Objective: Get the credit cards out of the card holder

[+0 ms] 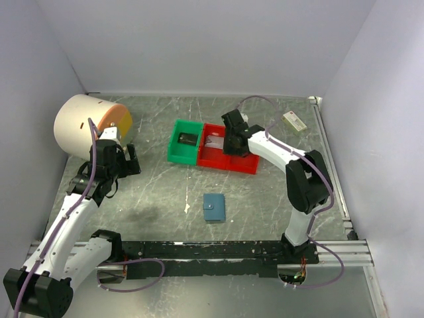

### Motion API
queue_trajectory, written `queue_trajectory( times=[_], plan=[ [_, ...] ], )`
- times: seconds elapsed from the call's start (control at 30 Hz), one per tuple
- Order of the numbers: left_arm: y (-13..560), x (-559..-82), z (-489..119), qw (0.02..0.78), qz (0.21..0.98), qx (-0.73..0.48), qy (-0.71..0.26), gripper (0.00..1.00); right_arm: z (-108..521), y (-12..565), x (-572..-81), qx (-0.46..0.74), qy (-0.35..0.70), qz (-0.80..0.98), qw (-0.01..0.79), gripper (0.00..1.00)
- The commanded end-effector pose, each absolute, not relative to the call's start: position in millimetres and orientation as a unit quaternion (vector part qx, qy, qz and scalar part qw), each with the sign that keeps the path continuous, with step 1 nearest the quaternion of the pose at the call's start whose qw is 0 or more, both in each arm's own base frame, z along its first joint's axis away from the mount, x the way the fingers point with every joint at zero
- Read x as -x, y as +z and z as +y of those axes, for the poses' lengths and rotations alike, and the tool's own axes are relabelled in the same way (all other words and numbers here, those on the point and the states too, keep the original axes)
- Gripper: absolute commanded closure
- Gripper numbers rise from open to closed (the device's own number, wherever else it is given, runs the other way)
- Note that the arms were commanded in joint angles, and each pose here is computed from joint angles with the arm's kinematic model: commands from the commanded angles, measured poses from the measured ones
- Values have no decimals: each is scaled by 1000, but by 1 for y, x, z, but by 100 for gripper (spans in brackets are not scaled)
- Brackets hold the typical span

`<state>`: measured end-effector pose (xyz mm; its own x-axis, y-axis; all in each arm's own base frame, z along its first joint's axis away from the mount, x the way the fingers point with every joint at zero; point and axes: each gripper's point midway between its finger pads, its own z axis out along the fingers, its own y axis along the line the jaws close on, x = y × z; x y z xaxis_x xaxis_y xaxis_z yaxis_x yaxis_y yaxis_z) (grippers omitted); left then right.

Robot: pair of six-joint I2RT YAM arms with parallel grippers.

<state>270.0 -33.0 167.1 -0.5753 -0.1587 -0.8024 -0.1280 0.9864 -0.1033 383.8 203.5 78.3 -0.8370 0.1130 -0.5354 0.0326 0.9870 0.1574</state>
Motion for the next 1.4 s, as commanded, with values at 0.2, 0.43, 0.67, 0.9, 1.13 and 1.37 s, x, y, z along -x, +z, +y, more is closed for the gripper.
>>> queue_trajectory(
  times=[0.2,0.43,0.67,0.9,1.13,1.37],
  plan=[
    [180,-275,-36,471,878,78,-23,1,237,98,-374,25,103,948,302,75],
    [180,-275,-36,471,879,77,-23,1,250,98,-364,55,116,947,296,74],
    [180,-275,-36,470,879,78,-23,1,263,98,-359,65,120,946,295,74],
    [180,-275,-36,470,879,78,-23,1,265,96,-354,34,117,950,286,73],
    [180,-275,-37,470,879,78,-23,1,262,89,-348,-25,108,955,275,73],
    [181,-274,-37,471,878,77,-24,1,241,98,-354,-61,61,949,302,74]
  ],
)
